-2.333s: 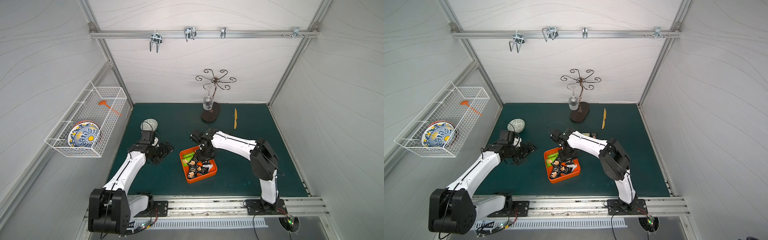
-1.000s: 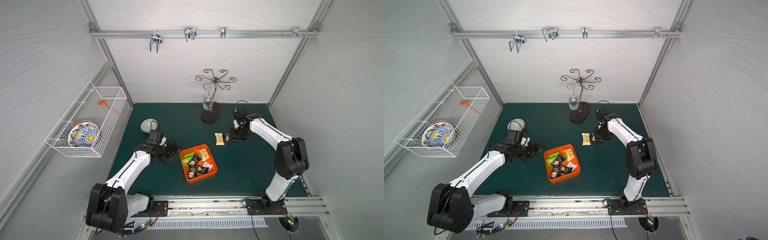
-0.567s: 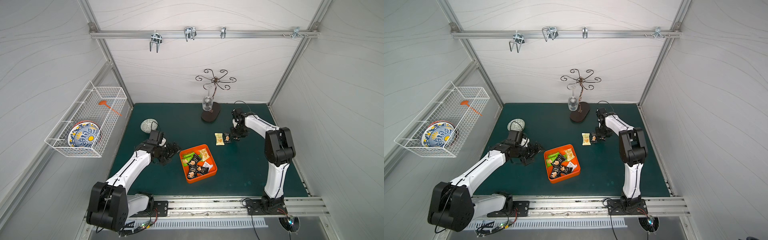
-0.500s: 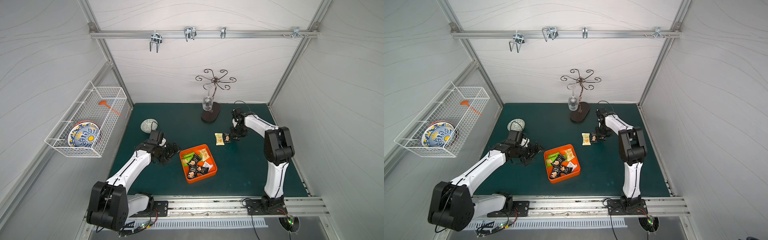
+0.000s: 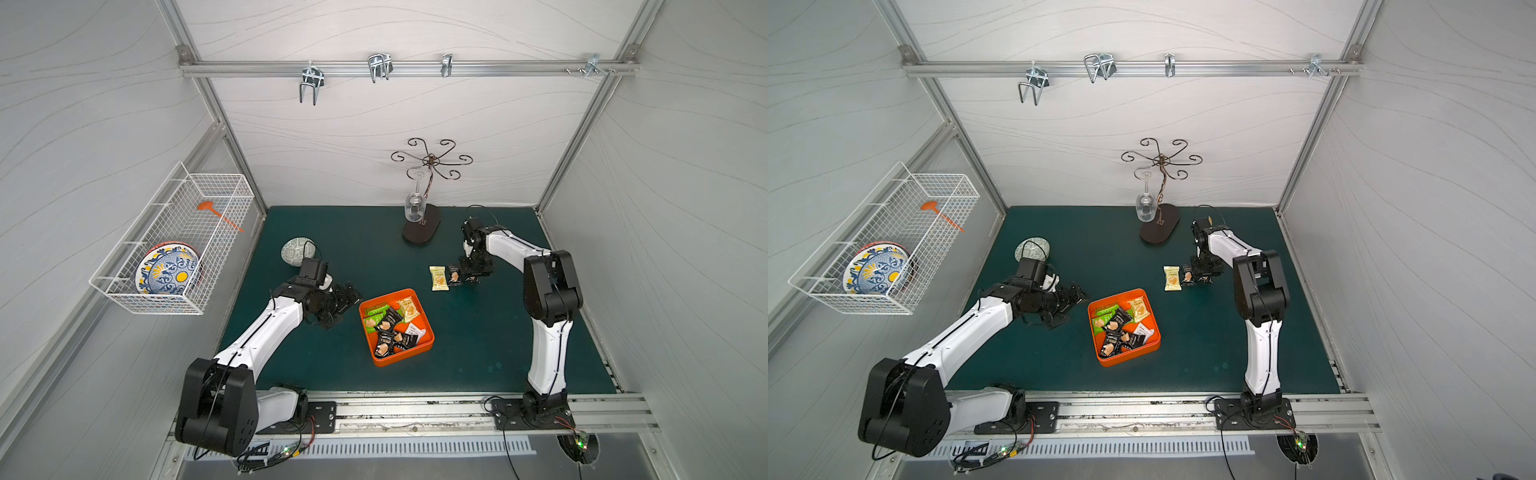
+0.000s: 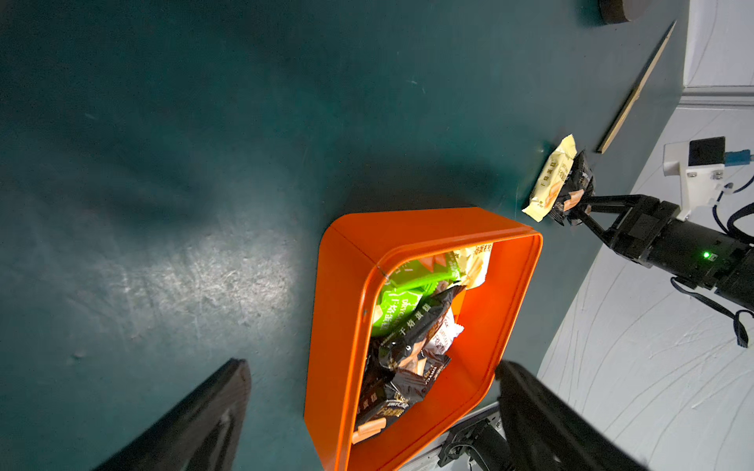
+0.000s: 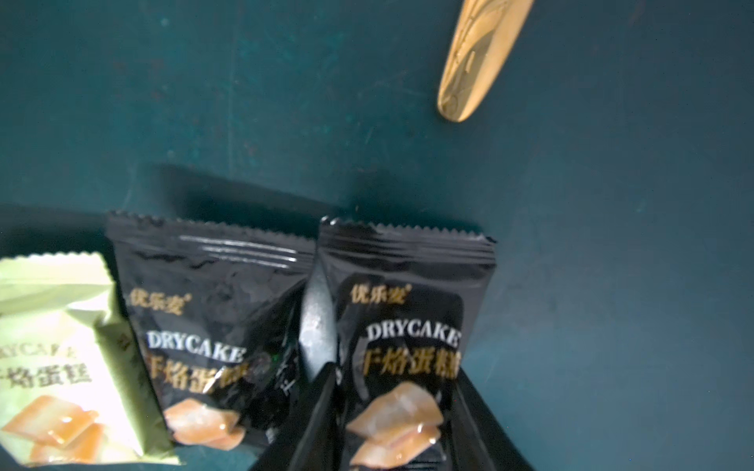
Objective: Take the cookies out of the storage box
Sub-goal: Place the cookie at the center of the board.
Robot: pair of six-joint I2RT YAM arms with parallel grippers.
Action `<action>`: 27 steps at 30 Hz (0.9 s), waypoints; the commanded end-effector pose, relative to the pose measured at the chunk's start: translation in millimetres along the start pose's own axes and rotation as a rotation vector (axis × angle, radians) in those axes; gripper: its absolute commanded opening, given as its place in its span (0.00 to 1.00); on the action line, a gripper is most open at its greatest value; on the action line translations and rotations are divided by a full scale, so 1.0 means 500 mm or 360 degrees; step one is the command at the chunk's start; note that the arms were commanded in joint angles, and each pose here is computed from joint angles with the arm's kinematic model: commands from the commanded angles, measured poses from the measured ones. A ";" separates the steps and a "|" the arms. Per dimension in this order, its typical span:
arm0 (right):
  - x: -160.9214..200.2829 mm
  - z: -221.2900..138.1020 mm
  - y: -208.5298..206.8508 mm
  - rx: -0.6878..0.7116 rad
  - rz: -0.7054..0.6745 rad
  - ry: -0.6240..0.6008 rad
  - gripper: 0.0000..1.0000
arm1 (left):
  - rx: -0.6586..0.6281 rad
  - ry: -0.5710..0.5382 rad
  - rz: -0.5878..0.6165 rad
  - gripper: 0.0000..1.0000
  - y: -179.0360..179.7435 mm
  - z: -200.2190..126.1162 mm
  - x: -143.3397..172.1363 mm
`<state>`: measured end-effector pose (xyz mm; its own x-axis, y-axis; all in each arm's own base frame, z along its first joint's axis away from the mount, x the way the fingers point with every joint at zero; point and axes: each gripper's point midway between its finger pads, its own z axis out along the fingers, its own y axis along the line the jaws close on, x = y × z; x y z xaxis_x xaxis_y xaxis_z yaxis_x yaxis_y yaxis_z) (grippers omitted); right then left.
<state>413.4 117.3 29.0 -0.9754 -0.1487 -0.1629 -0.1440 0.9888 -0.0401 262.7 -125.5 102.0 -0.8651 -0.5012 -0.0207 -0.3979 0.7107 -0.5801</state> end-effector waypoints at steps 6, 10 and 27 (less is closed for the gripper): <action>-0.003 -0.035 -0.011 0.0013 0.0024 -0.0039 0.56 | 0.0019 -0.0043 0.0065 0.98 -0.029 -0.011 -0.022; 0.006 -0.088 -0.015 0.0025 0.0066 -0.0079 0.56 | 0.0011 -0.0056 0.0070 0.98 -0.031 -0.012 -0.029; 0.204 -0.283 0.288 -0.0523 -0.0173 -0.0183 0.56 | -0.0024 -0.0109 0.0086 0.98 -0.032 -0.017 -0.047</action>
<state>294.0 226.1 141.2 -0.9158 -0.2510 -0.3135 -0.3128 0.9354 0.1648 277.5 -122.1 106.9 -0.8609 -0.5055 -0.0577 -0.3906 0.7293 -0.5617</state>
